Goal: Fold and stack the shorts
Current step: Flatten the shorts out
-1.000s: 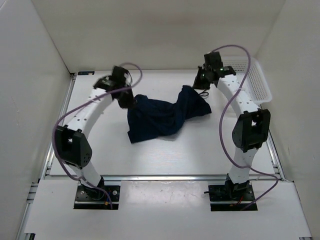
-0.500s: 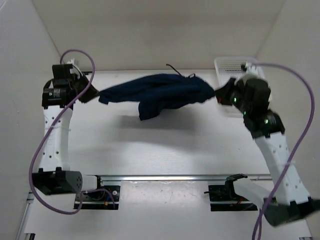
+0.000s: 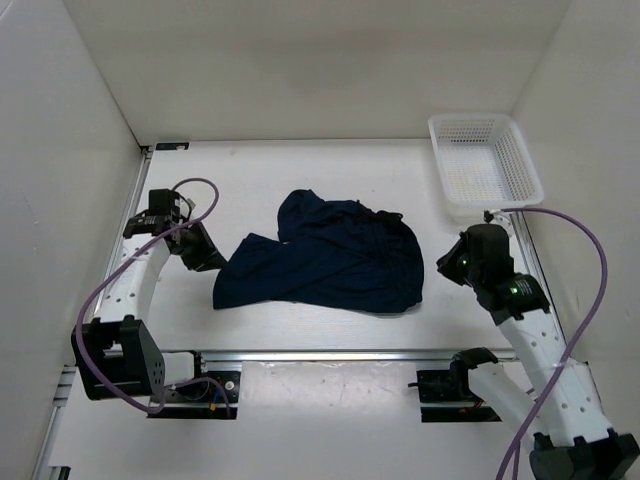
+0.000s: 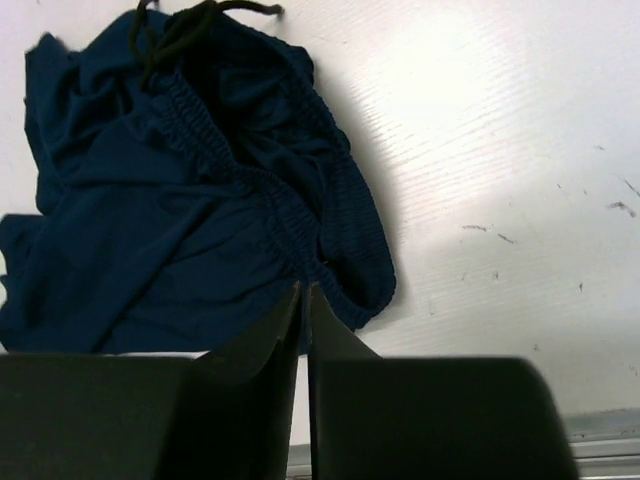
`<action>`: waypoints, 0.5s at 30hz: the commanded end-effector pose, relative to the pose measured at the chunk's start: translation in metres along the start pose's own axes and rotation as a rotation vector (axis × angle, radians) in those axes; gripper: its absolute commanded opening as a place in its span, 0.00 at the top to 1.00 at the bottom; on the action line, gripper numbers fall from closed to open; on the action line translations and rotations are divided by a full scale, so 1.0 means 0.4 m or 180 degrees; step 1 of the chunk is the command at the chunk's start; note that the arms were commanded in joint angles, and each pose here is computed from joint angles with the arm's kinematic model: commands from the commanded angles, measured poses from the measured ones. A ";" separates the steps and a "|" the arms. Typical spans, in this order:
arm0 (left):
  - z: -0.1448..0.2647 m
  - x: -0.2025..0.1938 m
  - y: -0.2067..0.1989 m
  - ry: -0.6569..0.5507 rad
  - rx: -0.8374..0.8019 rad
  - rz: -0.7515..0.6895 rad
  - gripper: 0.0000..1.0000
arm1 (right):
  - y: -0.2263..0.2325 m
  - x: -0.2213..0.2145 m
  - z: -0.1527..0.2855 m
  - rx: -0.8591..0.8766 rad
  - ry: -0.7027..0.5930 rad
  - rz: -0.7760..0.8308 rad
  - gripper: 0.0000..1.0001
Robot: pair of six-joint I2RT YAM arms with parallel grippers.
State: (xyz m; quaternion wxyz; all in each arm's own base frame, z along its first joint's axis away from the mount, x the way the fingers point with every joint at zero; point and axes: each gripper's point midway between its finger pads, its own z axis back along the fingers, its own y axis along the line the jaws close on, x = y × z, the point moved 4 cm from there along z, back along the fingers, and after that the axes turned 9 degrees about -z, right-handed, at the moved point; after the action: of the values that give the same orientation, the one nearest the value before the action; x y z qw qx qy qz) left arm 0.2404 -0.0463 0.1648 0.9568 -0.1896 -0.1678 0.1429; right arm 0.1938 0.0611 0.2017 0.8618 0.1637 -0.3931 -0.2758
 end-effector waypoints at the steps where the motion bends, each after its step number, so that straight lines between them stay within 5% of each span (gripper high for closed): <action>1: 0.040 0.027 -0.014 -0.0310 -0.0036 -0.0067 0.75 | 0.045 0.001 -0.022 0.0085 0.0234 0.0027 0.93; 3: 0.022 0.008 0.005 -0.0237 0.0066 0.0035 0.75 | 0.058 -0.048 -0.051 0.0137 0.0678 0.0166 0.94; 6: -0.019 -0.017 0.012 -0.0106 0.0072 0.0135 0.48 | 0.071 -0.112 -0.096 0.0129 0.1098 0.0500 0.66; 7: -0.041 -0.035 0.006 0.0037 0.0087 0.0160 0.35 | 0.078 -0.122 -0.106 0.0114 0.1175 0.0601 0.49; 8: -0.050 -0.029 0.004 0.0033 0.0086 0.0241 0.18 | 0.089 -0.140 -0.129 0.0062 0.1322 0.0754 0.44; 15: -0.172 -0.064 0.063 0.0407 0.0365 0.0488 0.16 | 0.142 -0.132 -0.273 -0.0271 0.1326 0.1162 0.39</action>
State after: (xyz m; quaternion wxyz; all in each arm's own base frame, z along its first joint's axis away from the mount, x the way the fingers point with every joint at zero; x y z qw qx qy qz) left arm 0.2309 -0.0562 0.1014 0.9632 -0.1663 -0.0802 0.1952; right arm 0.2348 0.1346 0.1120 0.9729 0.1048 -0.1651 -0.1234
